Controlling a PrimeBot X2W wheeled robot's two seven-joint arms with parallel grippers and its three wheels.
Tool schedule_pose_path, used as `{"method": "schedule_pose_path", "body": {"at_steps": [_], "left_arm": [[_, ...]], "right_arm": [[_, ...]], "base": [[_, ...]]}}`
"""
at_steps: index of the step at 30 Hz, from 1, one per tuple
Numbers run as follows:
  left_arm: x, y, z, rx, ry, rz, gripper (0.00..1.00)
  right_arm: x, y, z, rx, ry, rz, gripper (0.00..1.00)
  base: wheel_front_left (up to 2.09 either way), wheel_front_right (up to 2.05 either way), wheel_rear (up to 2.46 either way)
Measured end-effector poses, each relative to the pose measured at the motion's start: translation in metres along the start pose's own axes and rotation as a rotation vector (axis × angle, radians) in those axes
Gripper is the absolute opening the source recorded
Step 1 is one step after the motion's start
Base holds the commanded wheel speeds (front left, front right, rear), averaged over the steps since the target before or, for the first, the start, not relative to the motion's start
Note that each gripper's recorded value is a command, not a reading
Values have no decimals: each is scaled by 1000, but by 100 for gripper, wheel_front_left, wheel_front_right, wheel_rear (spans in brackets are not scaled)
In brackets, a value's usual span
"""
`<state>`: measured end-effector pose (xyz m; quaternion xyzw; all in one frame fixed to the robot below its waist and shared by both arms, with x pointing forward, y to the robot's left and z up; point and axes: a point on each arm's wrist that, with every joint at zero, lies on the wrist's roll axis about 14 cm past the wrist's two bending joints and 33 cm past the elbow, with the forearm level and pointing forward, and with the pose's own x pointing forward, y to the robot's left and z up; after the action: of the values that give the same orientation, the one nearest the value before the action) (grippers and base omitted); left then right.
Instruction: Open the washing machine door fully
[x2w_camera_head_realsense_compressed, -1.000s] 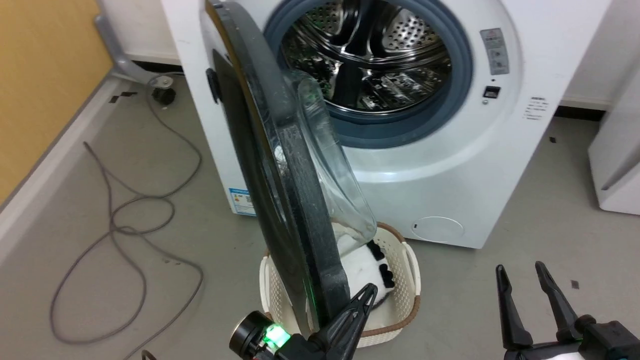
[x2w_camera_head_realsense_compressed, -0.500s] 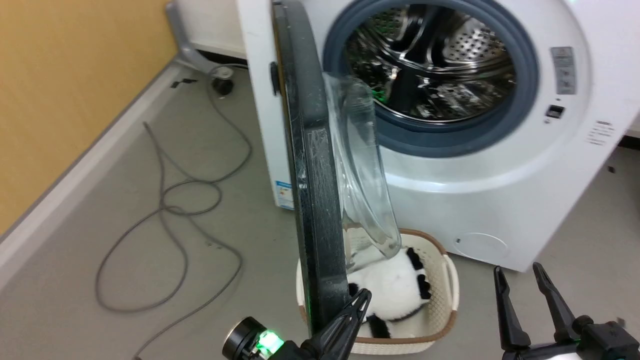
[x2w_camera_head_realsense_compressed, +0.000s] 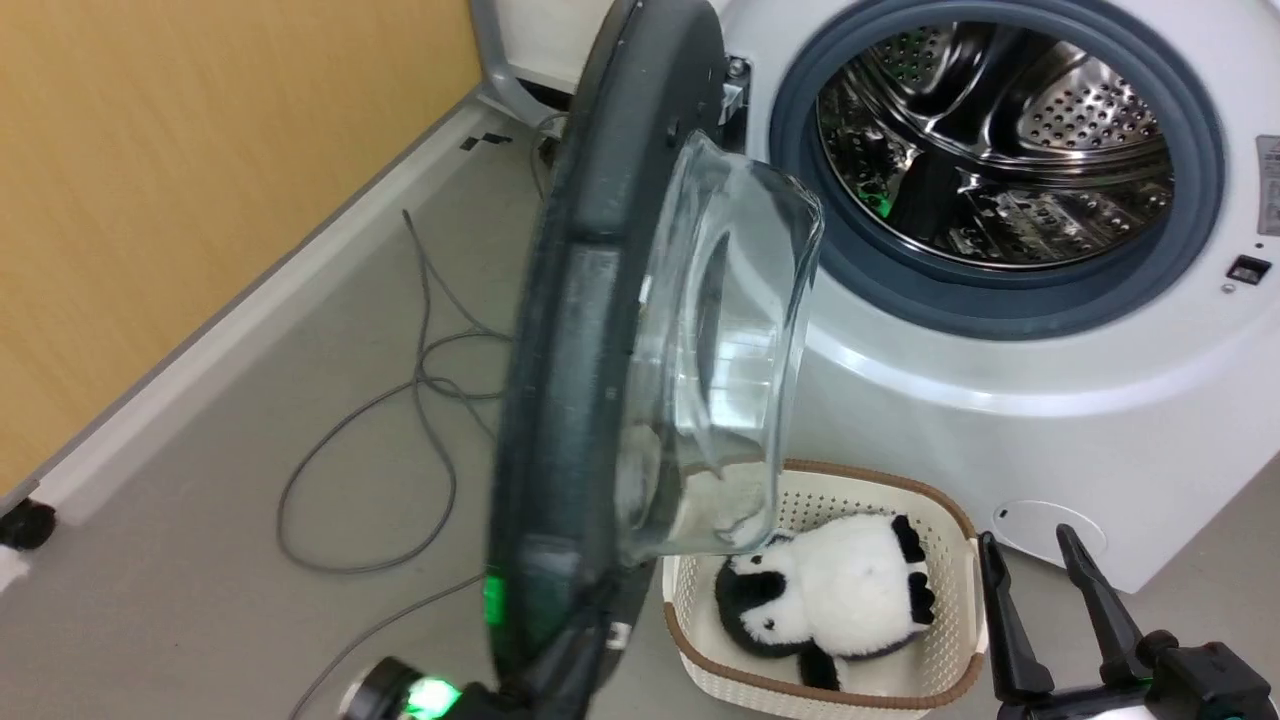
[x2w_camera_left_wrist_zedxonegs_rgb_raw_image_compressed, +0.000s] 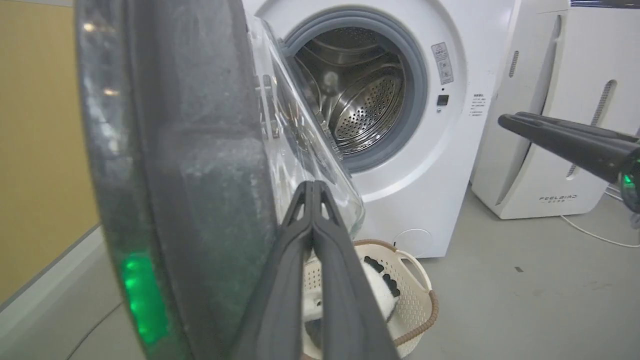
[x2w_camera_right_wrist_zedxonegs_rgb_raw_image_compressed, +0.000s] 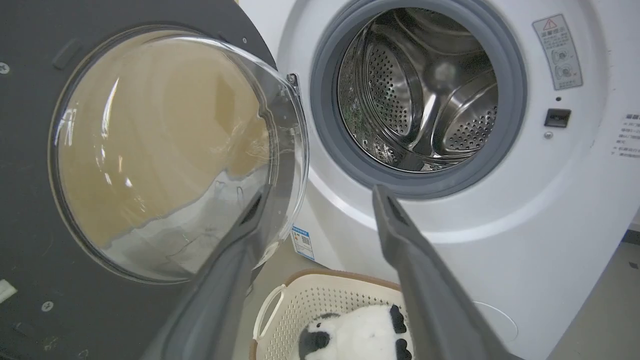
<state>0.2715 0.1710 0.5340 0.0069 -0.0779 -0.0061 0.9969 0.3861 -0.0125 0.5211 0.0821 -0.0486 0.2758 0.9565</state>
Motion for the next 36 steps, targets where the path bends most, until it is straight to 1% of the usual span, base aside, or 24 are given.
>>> {"method": "schedule_pose_path", "body": {"at_steps": [3,9,14,19,24,25,30,36], "left_arm": [[-7,24,-3,18,17,78,0],[-17,83,-6,11,37,272,0],[-15,127,-6,39,48,387,0],[-6,163,-8,-4,44,494,0],[6,188,-5,29,41,554,0],[13,214,-7,70,58,610,0],[17,239,-9,93,69,677,0],[25,264,-13,83,76,731,0]], "right_arm": [[2,2,-2,3,4,7,100],[2,1,-6,11,15,7,100],[4,-3,-12,15,27,-3,100],[8,-13,-17,14,31,-26,100],[9,-23,-26,9,50,-48,100],[12,-34,-32,-7,59,-71,100],[13,-47,-40,-7,73,-102,100],[15,-57,-48,-14,88,-121,100]], "base": [[0,0,0],[0,0,0],[0,0,0],[0,0,0],[0,0,0],[0,0,0],[0,0,0],[0,0,0]]}}
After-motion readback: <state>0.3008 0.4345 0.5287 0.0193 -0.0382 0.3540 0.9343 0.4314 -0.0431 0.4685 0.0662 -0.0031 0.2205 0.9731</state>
